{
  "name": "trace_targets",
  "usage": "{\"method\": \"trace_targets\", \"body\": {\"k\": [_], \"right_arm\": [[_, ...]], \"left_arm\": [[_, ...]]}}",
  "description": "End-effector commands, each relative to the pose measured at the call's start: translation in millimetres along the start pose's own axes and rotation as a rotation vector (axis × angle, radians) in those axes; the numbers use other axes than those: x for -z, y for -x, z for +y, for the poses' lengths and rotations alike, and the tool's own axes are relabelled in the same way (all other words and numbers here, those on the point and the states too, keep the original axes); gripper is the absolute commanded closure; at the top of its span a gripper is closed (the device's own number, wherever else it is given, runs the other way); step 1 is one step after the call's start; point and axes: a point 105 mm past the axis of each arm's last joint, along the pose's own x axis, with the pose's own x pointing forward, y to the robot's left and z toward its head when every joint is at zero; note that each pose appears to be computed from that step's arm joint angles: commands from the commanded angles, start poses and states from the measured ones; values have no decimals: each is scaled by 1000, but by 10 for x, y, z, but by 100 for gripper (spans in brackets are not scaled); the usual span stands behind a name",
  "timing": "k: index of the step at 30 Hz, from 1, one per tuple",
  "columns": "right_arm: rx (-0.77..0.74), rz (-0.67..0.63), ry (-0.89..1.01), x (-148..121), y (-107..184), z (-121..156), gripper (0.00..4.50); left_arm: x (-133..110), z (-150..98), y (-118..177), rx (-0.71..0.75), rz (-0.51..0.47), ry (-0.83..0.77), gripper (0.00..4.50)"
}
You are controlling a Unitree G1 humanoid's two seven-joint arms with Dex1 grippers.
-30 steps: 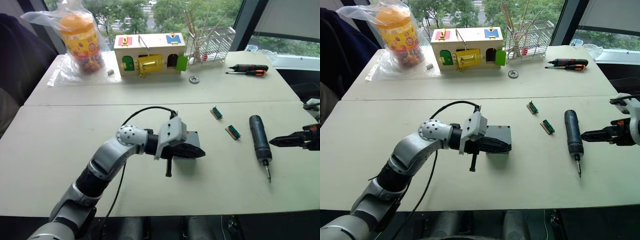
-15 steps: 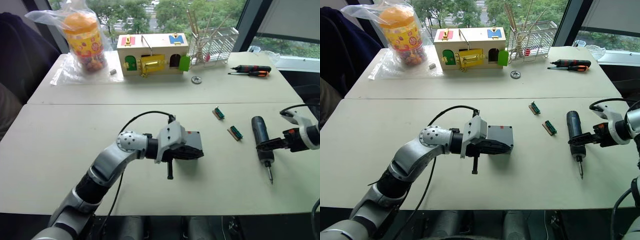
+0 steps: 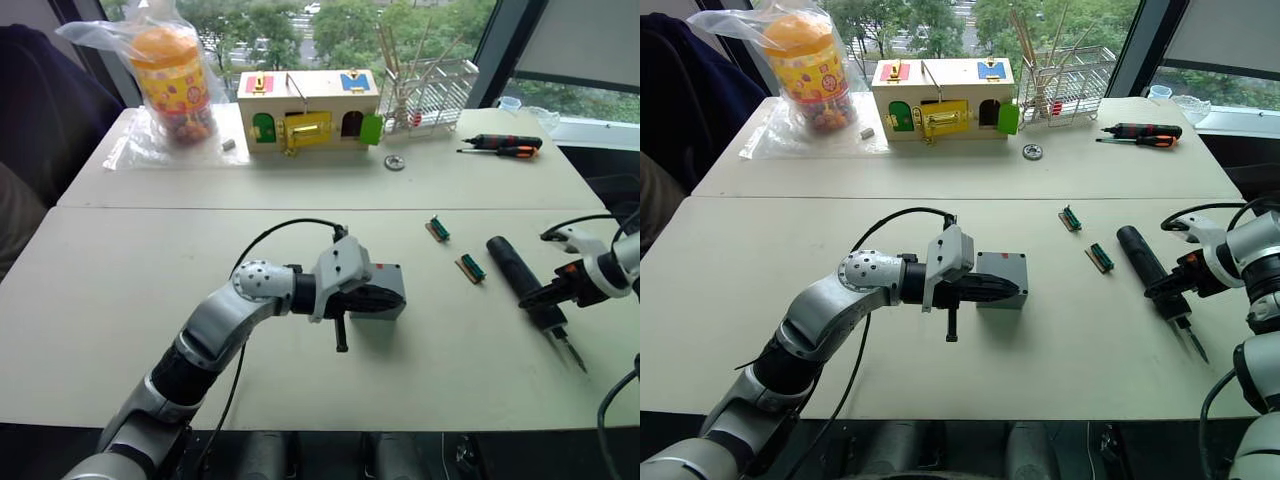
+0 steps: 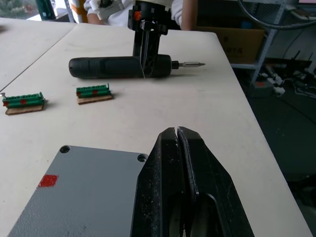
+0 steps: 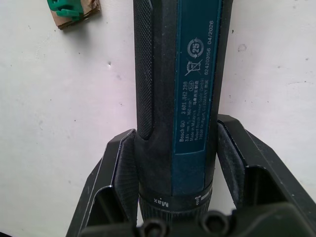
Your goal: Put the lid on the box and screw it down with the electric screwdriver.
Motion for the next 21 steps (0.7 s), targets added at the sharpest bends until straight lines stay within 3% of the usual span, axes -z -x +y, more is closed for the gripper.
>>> {"method": "trace_targets", "body": {"k": [1,7,10,14,17,19,21], "right_arm": [[39,39,-31,137,-74,-80,265],[121,-100,-36,-46,92,-183,265],[152,-293,-49,-346,388,-182,265],[137,-931,-53,-1053,1252,30,265],[39,-1303,29,-1278,1515,472,265],[13,-1493,60,-1288,1565,741,265],[-23,-1592,51,-1282,1472,994,265]], "left_arm": [[-65,55,52,-26,-23,-30,450],[-24,185,144,-56,-13,-25,450],[-24,294,215,-88,-25,-6,450],[67,481,389,-125,16,18,450],[73,539,386,-114,18,27,450],[81,593,362,-124,16,35,450],[97,626,310,-132,17,39,450]]}}
